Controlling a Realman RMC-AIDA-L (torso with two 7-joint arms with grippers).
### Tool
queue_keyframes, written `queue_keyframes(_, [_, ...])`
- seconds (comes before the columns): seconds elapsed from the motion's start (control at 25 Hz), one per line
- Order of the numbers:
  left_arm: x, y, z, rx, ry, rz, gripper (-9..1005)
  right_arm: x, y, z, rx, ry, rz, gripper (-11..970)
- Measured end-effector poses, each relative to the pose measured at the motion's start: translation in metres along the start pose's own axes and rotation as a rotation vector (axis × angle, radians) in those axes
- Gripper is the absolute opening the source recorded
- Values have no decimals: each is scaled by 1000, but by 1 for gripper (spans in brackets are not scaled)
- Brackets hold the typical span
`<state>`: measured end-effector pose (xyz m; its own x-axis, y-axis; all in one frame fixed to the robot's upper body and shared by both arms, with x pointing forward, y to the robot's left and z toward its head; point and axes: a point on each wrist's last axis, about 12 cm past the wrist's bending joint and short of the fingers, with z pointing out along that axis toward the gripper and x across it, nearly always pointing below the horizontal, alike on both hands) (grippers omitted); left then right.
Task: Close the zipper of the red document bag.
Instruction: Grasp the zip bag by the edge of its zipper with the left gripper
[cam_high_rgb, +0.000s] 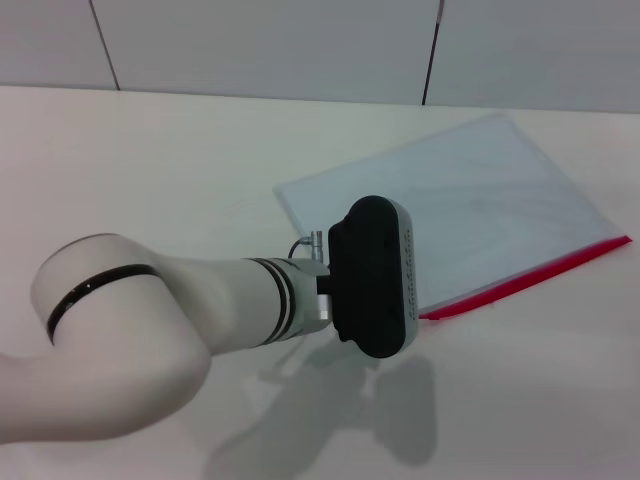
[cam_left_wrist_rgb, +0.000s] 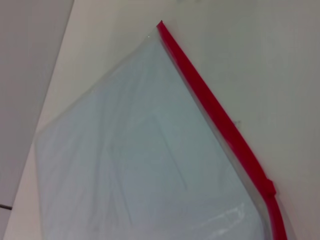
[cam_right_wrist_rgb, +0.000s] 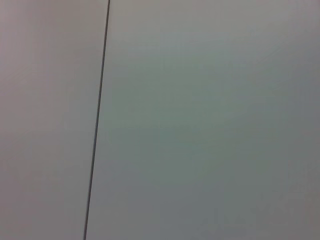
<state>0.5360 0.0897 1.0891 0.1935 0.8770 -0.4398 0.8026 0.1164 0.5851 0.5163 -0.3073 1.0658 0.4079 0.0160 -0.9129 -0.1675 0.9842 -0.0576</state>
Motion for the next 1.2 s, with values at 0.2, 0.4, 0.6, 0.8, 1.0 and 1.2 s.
queue_keyframes(0.2, [2,-1,5,5,3,1,751,0,0,0,-1,0,0,889])
queue_keyframes(0.4, [5,-1,7,5,10,-1,747,0,0,0,-1,-1,0,888])
queue_keyframes(0.6, [10,-1,10,-6,8,-5,639,0,0,0,-3,-2,0,888])
queue_keyframes(0.8, [10,-3,10,-10,4,5,437,0,0,0,-3,-3,0,887])
queue_keyframes(1.0, [12,-5,11,-11,9,17,211,0,0,-1,-3,-1,-1,886])
queue_keyframes(1.2, [15,-7,10,-25,8,25,77,1,4,-1,-69,10,-21,886])
